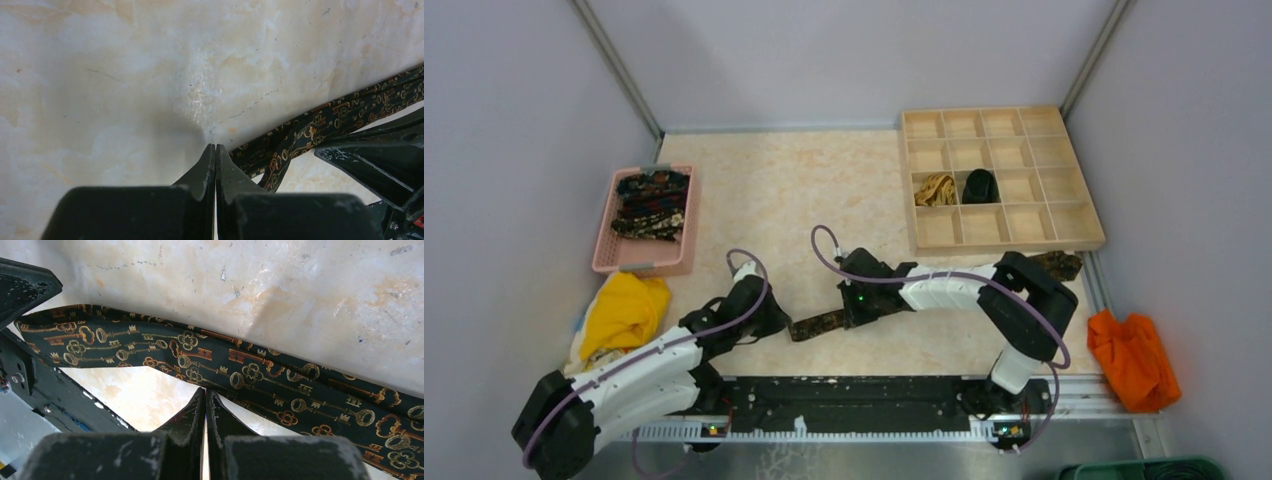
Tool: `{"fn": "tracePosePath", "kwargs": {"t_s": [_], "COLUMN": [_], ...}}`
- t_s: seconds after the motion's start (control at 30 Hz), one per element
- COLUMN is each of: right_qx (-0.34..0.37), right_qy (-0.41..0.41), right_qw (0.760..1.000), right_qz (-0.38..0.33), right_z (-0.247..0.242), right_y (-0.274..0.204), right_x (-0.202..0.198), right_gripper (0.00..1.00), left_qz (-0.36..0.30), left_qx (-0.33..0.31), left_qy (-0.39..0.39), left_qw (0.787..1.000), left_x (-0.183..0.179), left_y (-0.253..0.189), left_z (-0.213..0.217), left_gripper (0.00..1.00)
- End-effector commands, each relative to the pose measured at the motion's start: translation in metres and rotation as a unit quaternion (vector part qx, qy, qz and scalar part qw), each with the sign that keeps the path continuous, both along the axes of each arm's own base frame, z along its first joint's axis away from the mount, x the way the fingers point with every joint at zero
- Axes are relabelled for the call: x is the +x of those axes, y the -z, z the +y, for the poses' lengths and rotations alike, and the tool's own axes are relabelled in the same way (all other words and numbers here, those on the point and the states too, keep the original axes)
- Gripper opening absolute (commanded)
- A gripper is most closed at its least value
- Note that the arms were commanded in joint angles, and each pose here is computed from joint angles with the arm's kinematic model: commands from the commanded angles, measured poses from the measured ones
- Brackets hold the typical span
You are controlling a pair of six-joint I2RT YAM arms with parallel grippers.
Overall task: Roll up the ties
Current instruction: Roll the tie at the center of the board.
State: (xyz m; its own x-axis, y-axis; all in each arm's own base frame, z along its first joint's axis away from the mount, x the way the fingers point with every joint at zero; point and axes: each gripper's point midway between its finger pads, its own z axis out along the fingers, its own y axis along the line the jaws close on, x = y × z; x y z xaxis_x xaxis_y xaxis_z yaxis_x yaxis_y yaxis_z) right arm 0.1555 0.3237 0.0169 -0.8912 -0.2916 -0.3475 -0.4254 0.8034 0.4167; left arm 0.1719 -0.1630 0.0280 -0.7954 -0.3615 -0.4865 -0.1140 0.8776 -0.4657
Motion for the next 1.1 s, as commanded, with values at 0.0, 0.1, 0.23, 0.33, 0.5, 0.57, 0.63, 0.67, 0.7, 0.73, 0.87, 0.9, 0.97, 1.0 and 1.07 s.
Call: {"fn": "tracePosePath", "kwargs": {"t_s": [0.0,0.1,0.23,0.33,0.5,0.57,0.63,0.67,0.7,0.73,0.87,0.9,0.97,1.0,1.07], "right_qx": [0.016,0.013,0.012,0.001,-0.001,0.002,0.001,-0.002,-0.002,-0.006,-0.028,-0.032,-0.034,-0.038,-0.047], "right_qy": [-0.016,-0.023,-0.029,-0.037,-0.056,-0.065,-0.08,-0.086,-0.09,-0.094,-0.1,-0.102,-0.103,-0.103,-0.104], "right_qw": [1.0,0.999,0.995,0.99,0.988,0.987,0.986,0.985,0.985,0.985,0.985,0.985,0.986,0.986,0.986], "right_qz": [-0.011,-0.034,-0.098,-0.136,-0.147,-0.145,-0.145,-0.147,-0.148,-0.147,-0.137,-0.132,-0.126,-0.123,-0.118], "right_z": [0.01,0.01,0.023,0.039,0.069,0.083,0.097,0.104,0.111,0.116,0.124,0.124,0.125,0.125,0.123], "right_y": [-0.011,-0.029,-0.067,-0.083,-0.086,-0.084,-0.084,-0.083,-0.086,-0.085,-0.072,-0.068,-0.066,-0.064,-0.06], "right_x": [0.002,-0.002,-0.006,-0.009,-0.005,-0.007,-0.011,-0.012,-0.013,-0.014,-0.016,-0.017,-0.019,-0.019,-0.021], "right_gripper": [0.0,0.0,0.1,0.41,0.5,0.5,0.5,0.5,0.5,0.5,0.5,0.5,0.5,0.49,0.48], "left_qz": [0.007,-0.021,-0.088,-0.145,-0.214,-0.246,-0.275,-0.29,-0.3,-0.306,-0.311,-0.311,-0.31,-0.311,-0.314], "left_qx": [-0.001,0.012,0.026,0.009,-0.035,-0.048,-0.067,-0.072,-0.073,-0.075,-0.073,-0.073,-0.072,-0.073,-0.075], "left_qy": [-0.018,-0.069,-0.182,-0.242,-0.289,-0.298,-0.305,-0.304,-0.303,-0.305,-0.303,-0.303,-0.303,-0.304,-0.305], "left_qw": [1.0,0.997,0.979,0.959,0.932,0.921,0.909,0.905,0.902,0.899,0.898,0.898,0.898,0.898,0.896], "left_x": [-0.005,0.005,0.022,0.028,0.021,0.018,0.011,0.007,0.004,0.001,-0.007,-0.008,-0.011,-0.012,-0.014], "left_y": [-0.006,-0.032,-0.09,-0.134,-0.194,-0.221,-0.253,-0.266,-0.275,-0.282,-0.29,-0.289,-0.287,-0.286,-0.286], "left_z": [0.007,0.023,0.061,0.086,0.115,0.127,0.139,0.144,0.149,0.153,0.162,0.162,0.165,0.166,0.17], "left_gripper": [0.0,0.0,0.0,0.0,0.0,0.0,0.0,0.0,0.0,0.0,0.0,0.0,0.0,0.0,0.0]}}
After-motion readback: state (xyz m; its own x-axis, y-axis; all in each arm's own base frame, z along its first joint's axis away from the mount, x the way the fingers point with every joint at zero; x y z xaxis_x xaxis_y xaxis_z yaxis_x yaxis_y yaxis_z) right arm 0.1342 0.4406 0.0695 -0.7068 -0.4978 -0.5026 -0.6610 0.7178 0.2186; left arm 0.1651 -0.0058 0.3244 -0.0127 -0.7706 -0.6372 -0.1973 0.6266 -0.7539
